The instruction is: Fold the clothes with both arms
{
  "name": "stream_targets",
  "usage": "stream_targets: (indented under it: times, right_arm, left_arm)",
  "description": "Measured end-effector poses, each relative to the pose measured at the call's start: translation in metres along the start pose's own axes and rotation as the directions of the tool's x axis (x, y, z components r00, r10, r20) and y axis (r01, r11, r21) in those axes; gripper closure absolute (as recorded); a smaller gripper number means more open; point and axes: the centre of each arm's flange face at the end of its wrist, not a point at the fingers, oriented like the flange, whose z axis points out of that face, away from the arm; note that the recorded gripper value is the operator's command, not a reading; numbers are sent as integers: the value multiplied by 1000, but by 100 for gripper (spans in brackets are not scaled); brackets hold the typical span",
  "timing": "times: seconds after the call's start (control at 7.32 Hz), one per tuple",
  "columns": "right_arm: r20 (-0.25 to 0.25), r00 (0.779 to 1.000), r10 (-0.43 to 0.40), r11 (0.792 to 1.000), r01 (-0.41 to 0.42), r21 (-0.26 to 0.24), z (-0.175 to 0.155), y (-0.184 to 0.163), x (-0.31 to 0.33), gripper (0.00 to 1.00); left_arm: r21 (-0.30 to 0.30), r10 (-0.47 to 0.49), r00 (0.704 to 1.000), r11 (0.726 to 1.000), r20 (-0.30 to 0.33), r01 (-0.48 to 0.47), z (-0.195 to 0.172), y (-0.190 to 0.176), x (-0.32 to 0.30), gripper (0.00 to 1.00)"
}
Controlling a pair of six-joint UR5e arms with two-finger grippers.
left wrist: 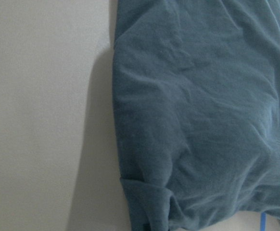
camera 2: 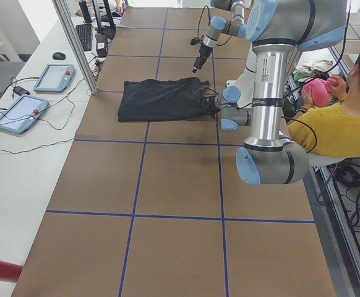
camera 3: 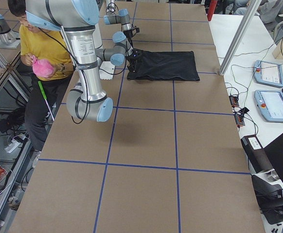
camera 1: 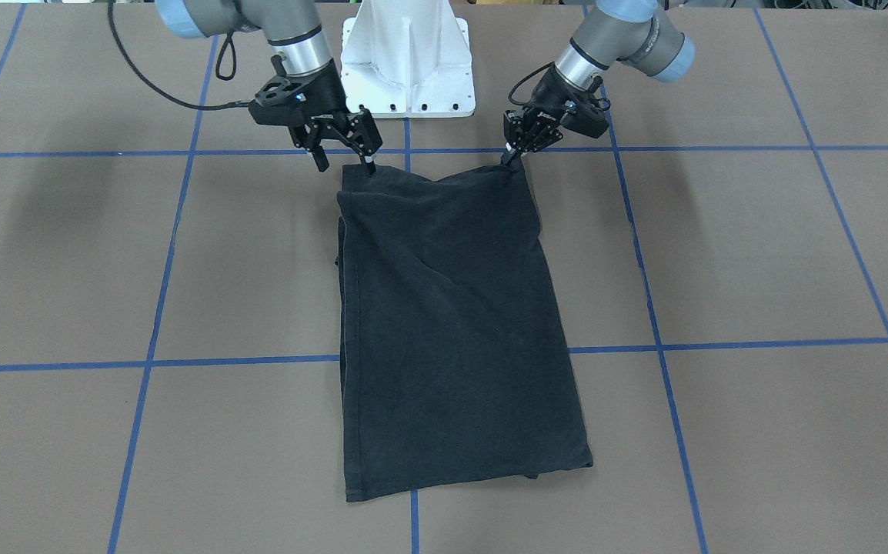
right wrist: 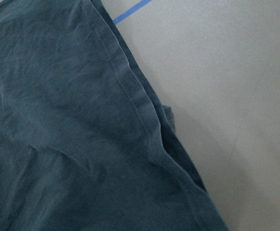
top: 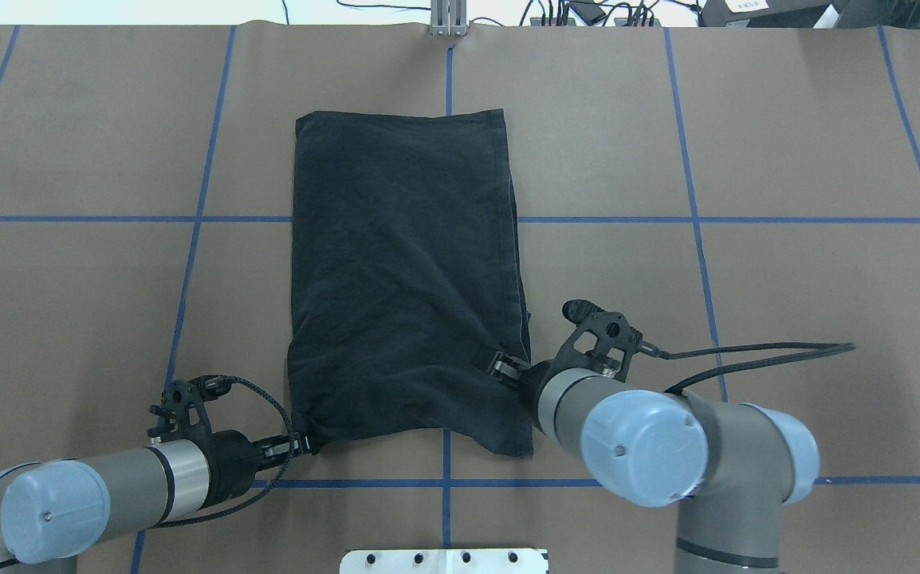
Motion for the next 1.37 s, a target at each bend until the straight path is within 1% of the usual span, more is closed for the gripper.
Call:
stream_targets:
  times: [0.14,0.27,0.41,0.68,0.82,0.96,1.37]
  right_arm:
    - [-31,998,48,999,-47,26,22,18,-15,1]
    - [-54,996,65,997,-62,45,39,26,-21,1]
    - [-69,996,60,997,-56,56,48,28,-22,1]
    - [-100,994,36,998,-30,64,59,32,-16,3]
    - [-115,993,27,998,-20,63,61,37,-12,8]
    - [-125,992,21,998,-13,65,63,40,-10,18]
    - [-128,992,23,997,-13,79,67,44,-10,19]
  left_arm:
    - [0,0,1000,1000,0,0,0,0,0,100]
    - [0,0,1000,1000,-1,0,0,0,0,100]
    - [0,0,1000,1000,0,0,0,0,0,100]
    - [0,0,1000,1000,2,0,1,0,-1,100]
    - [1,0,1000,1000,3,0,1,0,-1,100]
    - [2,0,1000,1000,3,0,1,0,-1,100]
    - [2,0,1000,1000,2,0,1,0,-1,100]
